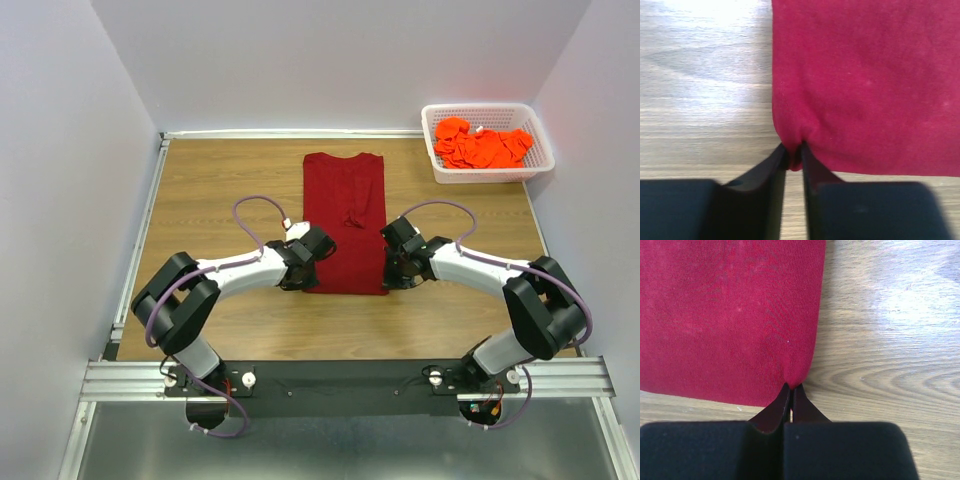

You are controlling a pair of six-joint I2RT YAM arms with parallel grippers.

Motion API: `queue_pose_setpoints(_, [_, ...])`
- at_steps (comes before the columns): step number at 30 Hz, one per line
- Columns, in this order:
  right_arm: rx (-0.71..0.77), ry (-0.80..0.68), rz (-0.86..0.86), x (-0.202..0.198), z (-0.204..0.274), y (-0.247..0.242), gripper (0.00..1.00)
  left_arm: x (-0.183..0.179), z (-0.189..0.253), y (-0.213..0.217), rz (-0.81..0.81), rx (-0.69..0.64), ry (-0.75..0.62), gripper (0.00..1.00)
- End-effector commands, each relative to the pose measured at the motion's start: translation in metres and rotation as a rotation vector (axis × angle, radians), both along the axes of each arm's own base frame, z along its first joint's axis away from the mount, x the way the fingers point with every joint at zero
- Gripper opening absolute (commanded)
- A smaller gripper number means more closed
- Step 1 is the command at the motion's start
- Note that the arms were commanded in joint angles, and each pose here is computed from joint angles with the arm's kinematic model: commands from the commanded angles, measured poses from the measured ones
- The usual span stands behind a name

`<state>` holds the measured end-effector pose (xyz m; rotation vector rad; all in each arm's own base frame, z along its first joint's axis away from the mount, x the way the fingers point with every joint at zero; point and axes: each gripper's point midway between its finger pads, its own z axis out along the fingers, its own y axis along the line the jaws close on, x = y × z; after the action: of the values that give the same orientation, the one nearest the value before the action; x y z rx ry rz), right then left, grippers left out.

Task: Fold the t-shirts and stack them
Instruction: Fold the tshirt

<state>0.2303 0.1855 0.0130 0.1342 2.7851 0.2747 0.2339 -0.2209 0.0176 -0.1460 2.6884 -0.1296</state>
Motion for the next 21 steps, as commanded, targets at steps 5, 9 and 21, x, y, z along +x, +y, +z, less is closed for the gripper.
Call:
queue_pose_setpoints(5, [-0.147, 0.179, 0.033, -0.049, -0.03, -0.034, 0.01, -0.041, -0.035, 0.031, -0.018, 0.126, 0.157, 0.0])
queue_pose_setpoints(9, [-0.122, 0.232, 0.075, -0.064, -0.013, -0.033, 0.01, -0.055, -0.022, 0.037, -0.044, 0.124, 0.18, 0.0])
queue_pose_setpoints(21, [-0.081, 0.348, 0.189, -0.115, 0.082, -0.048, 0.01, -0.153, 0.056, 0.034, -0.32, -0.08, 0.379, 0.0])
